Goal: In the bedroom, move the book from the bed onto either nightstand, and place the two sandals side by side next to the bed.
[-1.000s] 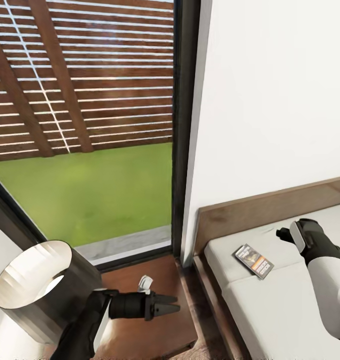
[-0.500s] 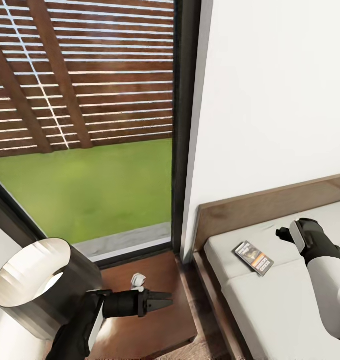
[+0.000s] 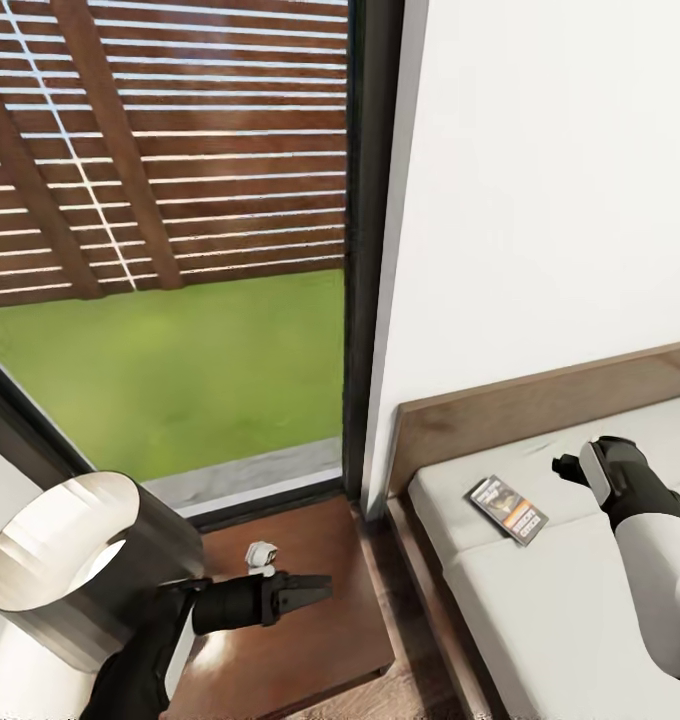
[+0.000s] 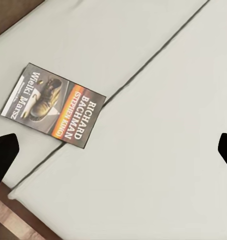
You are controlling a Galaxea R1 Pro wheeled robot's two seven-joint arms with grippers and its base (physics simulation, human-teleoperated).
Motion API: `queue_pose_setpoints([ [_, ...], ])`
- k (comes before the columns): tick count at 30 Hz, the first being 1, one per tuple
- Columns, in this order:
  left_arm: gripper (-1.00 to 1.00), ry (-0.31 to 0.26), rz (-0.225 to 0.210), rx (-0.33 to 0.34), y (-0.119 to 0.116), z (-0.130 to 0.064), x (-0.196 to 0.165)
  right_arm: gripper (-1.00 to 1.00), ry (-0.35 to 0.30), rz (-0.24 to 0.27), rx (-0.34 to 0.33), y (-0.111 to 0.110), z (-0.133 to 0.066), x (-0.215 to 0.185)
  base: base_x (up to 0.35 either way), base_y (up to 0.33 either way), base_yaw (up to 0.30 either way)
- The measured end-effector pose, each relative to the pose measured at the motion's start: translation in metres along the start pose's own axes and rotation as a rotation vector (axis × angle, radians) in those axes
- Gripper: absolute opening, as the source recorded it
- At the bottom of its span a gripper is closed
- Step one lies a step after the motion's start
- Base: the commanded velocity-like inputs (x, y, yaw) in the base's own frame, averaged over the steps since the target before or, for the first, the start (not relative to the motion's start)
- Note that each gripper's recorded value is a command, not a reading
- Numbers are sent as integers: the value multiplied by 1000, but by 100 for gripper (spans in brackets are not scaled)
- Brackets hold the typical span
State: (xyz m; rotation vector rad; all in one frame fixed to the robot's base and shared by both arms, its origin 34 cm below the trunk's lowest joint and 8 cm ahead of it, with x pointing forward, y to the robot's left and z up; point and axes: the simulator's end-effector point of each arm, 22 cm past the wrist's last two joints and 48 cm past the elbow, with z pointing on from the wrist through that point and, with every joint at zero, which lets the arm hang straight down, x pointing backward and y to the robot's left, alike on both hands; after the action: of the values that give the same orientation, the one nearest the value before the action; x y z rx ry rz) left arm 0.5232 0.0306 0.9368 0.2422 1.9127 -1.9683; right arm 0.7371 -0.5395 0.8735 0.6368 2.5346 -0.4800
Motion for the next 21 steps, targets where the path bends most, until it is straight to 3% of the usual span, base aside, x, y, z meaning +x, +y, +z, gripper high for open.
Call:
queue_pose_setpoints([
  [14,100,0,-14,6,6,3,5,100,15,-10,7,2,10,8,0,0,0],
  [21,100,-3,-28,3,10,1,7,100,-8,-9,11,1,9,-2,0,0,0],
])
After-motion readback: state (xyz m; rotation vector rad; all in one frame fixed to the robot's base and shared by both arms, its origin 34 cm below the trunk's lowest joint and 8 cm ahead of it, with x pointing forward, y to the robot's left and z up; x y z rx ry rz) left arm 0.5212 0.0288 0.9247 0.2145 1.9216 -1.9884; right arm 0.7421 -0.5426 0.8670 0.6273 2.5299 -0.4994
